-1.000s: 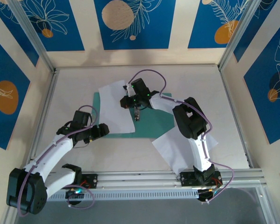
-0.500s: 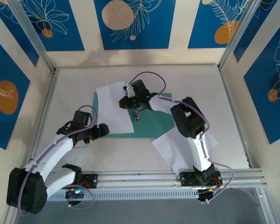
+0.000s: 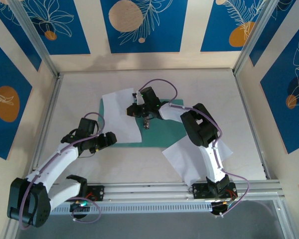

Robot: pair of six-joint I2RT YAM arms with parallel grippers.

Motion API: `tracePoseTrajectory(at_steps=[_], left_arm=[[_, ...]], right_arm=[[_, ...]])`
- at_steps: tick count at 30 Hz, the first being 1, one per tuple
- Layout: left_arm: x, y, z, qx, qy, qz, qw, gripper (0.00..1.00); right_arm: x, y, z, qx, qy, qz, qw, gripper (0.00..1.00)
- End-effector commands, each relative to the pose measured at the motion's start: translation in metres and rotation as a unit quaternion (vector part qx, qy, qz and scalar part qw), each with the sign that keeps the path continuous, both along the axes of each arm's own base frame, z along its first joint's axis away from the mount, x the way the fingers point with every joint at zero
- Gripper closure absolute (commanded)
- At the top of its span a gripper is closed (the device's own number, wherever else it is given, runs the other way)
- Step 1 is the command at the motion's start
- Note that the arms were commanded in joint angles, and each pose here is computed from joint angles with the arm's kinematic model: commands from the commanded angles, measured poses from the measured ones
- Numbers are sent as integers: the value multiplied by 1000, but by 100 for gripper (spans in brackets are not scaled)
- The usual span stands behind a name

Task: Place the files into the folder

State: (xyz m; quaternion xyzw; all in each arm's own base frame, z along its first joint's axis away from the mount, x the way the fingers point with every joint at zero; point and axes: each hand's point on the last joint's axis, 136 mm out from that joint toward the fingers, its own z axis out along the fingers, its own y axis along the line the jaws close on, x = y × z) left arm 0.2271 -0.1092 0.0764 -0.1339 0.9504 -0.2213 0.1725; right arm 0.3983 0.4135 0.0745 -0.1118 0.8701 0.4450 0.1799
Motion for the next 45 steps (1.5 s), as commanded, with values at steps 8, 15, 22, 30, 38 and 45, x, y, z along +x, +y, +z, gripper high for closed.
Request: tracePoseTrajectory(at_steps=[8,15,22,30,38,45], left_arm=[[-3,4,0,5,11,-1,1000,16],[-3,4,0,6,11,-1,1000,16],[-2,4,1,6,11,-2,1000,16],[0,3,3,8,9,-4,1000,16],[2,4,5,14,9,-6,1000,16],[2,4,3,14,11,-6,1000,16]], right_arm=[[-1,-1,-15,10,33,-31,999,100],[1,0,-15,18,37,-43,998,100],[4,1,-18,16,40,-47,998,100],[11,3,-20,6,39,-46,998,100],[10,6,-18,24,53,-45,997,100],[5,6,-17,23,52,-40,998,100]])
